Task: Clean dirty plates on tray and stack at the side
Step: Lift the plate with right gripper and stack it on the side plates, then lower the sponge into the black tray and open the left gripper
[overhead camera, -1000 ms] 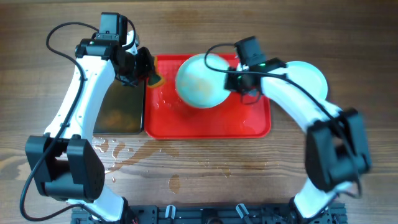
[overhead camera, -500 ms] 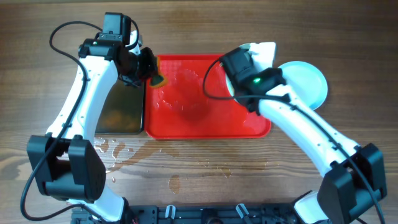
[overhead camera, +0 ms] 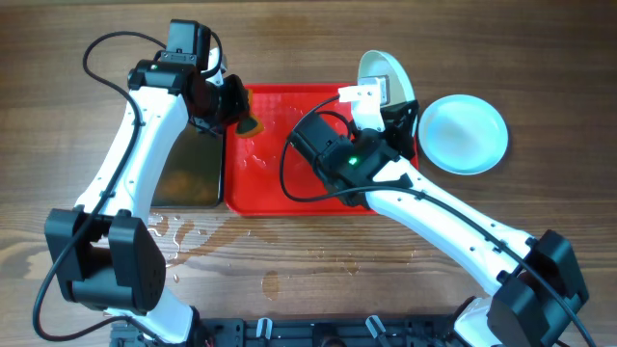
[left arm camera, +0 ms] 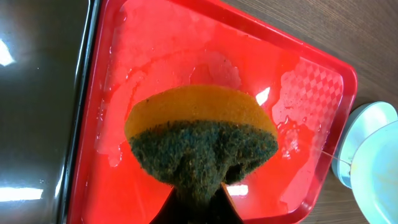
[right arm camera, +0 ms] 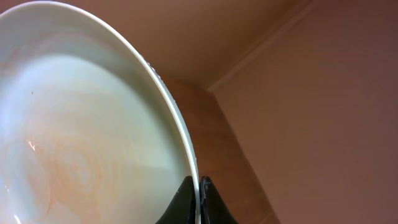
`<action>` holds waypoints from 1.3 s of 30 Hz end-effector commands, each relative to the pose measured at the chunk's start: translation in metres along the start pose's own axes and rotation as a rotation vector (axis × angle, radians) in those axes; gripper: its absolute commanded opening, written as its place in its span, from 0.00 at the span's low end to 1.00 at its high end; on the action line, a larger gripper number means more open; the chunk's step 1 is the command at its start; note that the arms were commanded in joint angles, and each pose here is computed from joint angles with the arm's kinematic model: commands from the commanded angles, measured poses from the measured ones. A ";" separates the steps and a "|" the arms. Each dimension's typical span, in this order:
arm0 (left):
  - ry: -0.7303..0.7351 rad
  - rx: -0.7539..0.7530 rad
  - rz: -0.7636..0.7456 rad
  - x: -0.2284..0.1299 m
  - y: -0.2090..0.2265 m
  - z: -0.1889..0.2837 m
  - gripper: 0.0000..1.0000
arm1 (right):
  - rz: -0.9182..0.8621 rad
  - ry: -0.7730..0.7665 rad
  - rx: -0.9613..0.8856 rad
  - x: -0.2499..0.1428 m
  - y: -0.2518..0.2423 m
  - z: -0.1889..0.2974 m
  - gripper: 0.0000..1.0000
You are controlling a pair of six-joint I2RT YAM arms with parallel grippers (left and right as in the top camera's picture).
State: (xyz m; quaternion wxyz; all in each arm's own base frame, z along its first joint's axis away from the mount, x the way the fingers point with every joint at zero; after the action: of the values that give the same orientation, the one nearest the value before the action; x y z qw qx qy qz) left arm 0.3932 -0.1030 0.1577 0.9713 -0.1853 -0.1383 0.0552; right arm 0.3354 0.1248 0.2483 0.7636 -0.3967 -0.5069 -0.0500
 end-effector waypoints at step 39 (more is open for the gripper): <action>-0.047 0.031 -0.037 0.005 0.001 0.011 0.04 | -0.739 1.007 0.538 -0.180 -0.042 -0.173 0.75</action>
State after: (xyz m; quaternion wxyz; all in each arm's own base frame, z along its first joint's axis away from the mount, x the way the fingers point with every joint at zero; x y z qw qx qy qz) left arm 0.3941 -0.0998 0.1568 0.9728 -0.1745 -0.1413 0.0572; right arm 0.3457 -0.0995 0.0852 0.8964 -0.0031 -0.1779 -0.4059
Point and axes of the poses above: each gripper's point midway between its finger pads, its own z axis back along the fingers, its own y axis along the line the jaws close on, x = y × z, the point moved 2 cm from there along z, back along the fingers, and after that the axes turned 10 degrees about -z, right-handed, at the moved point
